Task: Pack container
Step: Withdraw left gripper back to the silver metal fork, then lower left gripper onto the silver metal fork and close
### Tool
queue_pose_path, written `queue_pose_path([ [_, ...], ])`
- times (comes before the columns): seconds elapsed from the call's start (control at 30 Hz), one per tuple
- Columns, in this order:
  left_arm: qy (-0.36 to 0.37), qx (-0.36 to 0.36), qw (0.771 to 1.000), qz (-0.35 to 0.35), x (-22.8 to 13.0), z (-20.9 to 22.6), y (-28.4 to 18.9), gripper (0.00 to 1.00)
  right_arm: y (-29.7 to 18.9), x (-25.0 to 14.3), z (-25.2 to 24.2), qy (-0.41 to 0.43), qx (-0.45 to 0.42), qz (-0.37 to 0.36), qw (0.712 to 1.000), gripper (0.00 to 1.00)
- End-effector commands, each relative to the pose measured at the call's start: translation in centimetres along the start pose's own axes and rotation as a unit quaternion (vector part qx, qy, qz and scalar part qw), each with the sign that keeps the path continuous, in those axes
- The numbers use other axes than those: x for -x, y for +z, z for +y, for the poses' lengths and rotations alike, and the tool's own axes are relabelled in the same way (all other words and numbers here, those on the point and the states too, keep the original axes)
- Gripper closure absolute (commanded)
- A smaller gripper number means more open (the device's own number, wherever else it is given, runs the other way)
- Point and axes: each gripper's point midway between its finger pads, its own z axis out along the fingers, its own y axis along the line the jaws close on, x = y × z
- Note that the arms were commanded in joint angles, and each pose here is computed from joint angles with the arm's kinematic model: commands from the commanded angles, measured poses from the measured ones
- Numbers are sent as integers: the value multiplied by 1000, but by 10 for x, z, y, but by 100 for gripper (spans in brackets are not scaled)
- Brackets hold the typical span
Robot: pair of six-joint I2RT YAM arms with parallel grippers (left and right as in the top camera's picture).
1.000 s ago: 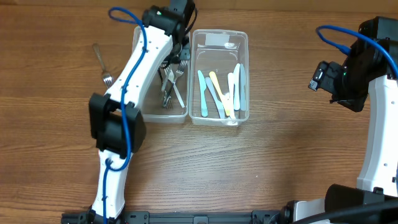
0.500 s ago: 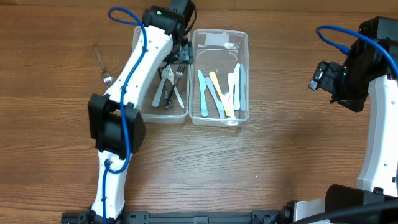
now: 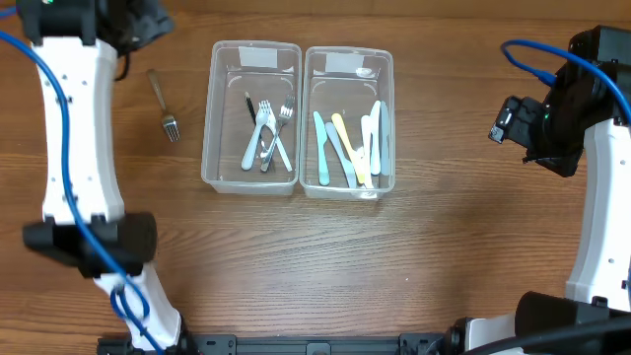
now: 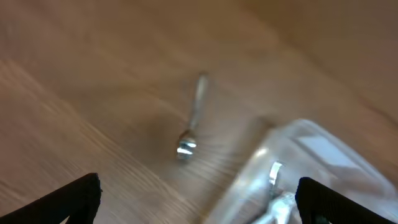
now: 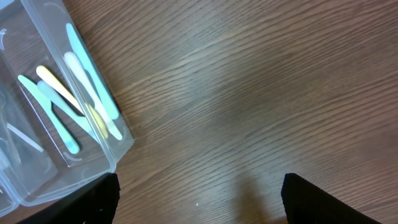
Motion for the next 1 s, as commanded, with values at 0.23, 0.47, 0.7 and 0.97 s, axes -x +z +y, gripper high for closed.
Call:
queue_pose_path([
  [0.23,29,59,979,195,-77,7,173,0,-4,0,1,0,3,-7,1000,14],
  [0.47,46,63,963,258,-117,8,225,0,-4,0,1,0,3,-7,1000,14],
  [0.7,50,78,954,287,-138,14,247,0,-4,0,1,0,3,-7,1000,14],
  [0.97,51,83,950,296,-146,17,256,0,-4,-1,0,0,2,-4,1000,14],
])
